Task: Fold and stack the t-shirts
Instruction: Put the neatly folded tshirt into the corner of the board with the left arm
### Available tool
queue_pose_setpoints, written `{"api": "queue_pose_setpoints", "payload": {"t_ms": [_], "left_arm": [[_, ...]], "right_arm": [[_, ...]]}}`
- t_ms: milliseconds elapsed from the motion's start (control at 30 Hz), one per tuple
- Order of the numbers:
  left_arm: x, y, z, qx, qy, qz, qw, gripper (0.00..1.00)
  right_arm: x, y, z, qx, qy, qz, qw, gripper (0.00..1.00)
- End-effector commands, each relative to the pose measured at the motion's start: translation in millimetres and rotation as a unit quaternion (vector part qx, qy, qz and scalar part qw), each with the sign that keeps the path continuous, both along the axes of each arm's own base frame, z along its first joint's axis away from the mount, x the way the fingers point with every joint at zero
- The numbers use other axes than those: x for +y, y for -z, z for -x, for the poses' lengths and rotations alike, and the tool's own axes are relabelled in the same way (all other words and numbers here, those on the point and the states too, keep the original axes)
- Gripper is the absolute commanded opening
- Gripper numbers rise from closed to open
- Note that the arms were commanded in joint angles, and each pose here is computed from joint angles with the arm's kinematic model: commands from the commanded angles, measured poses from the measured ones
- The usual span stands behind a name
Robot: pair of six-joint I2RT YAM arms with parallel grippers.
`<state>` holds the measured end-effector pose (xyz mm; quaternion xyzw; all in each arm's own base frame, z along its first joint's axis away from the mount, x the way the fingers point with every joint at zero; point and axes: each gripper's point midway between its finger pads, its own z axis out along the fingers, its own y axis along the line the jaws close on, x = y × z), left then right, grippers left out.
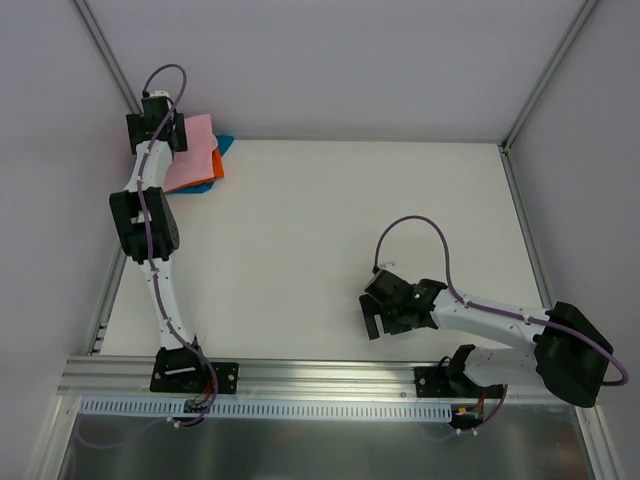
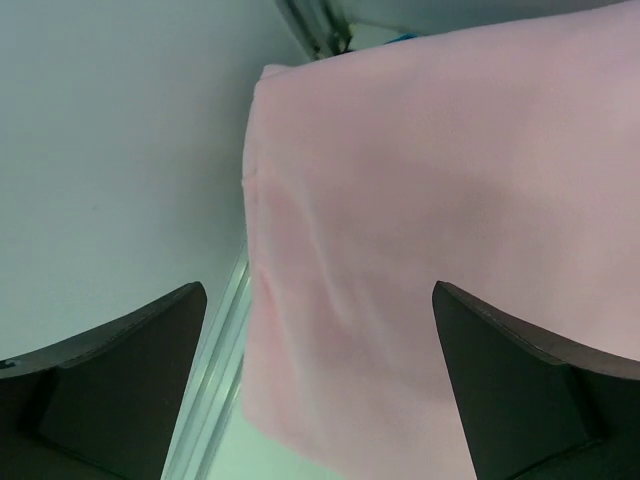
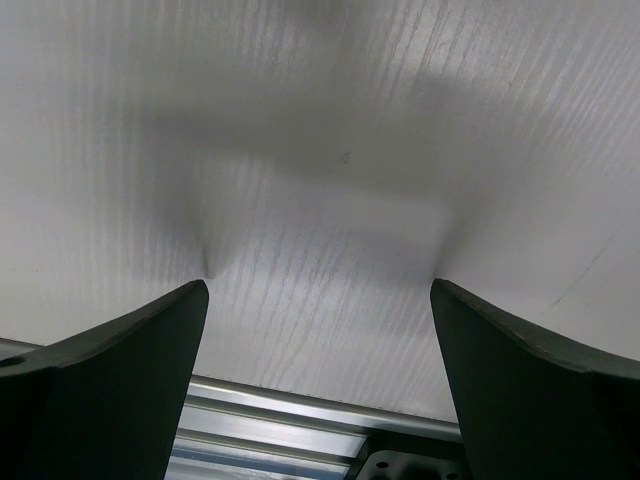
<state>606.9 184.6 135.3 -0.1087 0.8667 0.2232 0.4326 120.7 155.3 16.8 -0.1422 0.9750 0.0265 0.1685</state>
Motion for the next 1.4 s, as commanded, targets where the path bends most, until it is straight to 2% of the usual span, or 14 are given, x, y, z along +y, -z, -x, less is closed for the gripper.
{"api": "queue_pose_setpoints", "payload": {"t_ms": [0,67,200,367,400,433,500,533,600,633,833,1033,1167,1367], "left_arm": [[-35,-157,3,-0.160,0.023,-0.026,0.987,0.98],[-77,-158,6,-0.171,0.073,0.041,0.982,0.99],[-168,-202,42,-0.202,0.173,0.096,0.959,0.99],[-295,-189,107,-0.129,0.305,0.139,0.933,0.99],[-320,-205,133,-0.136,0.340,0.148,0.919,0.99],[-329,-178,151,-0.108,0.336,0.175,0.919,0.99],[-336,-195,191,-0.144,0.347,0.195,0.906,0.99],[-332,-155,210,-0.113,0.335,0.213,0.911,0.99],[-323,-160,245,-0.137,0.338,0.227,0.903,0.99],[-317,-127,261,-0.109,0.330,0.228,0.909,0.99],[-284,-94,327,-0.111,0.319,0.204,0.919,0.99],[-277,-85,347,-0.094,0.323,0.199,0.921,0.99],[-275,-82,346,-0.095,0.329,0.185,0.921,0.99],[-275,-81,342,-0.094,0.323,0.186,0.923,0.99]], "right_arm": [[14,-13,-7,-0.018,0.002,-0.040,0.999,0.99],[17,-17,-8,-0.023,0.002,-0.051,0.998,1.00],[22,-35,-14,-0.047,0.006,-0.078,0.996,1.00],[16,-67,-16,-0.098,0.012,-0.124,0.987,0.99],[11,-70,-17,-0.110,0.017,-0.122,0.986,0.99],[8,-75,-18,-0.121,0.018,-0.127,0.984,0.99],[-5,-82,-18,-0.145,0.027,-0.127,0.981,0.99],[-13,-82,-15,-0.148,0.030,-0.119,0.981,1.00],[-24,-90,-16,-0.172,0.040,-0.128,0.976,1.00],[-27,-92,-16,-0.178,0.045,-0.133,0.974,0.99],[-40,-105,-17,-0.224,0.056,-0.163,0.959,1.00],[-54,-126,-23,-0.252,0.059,-0.137,0.956,0.99],[-52,-184,-43,-0.324,0.032,-0.136,0.936,0.99],[-67,-245,-81,-0.412,-0.014,0.009,0.911,1.00]]}}
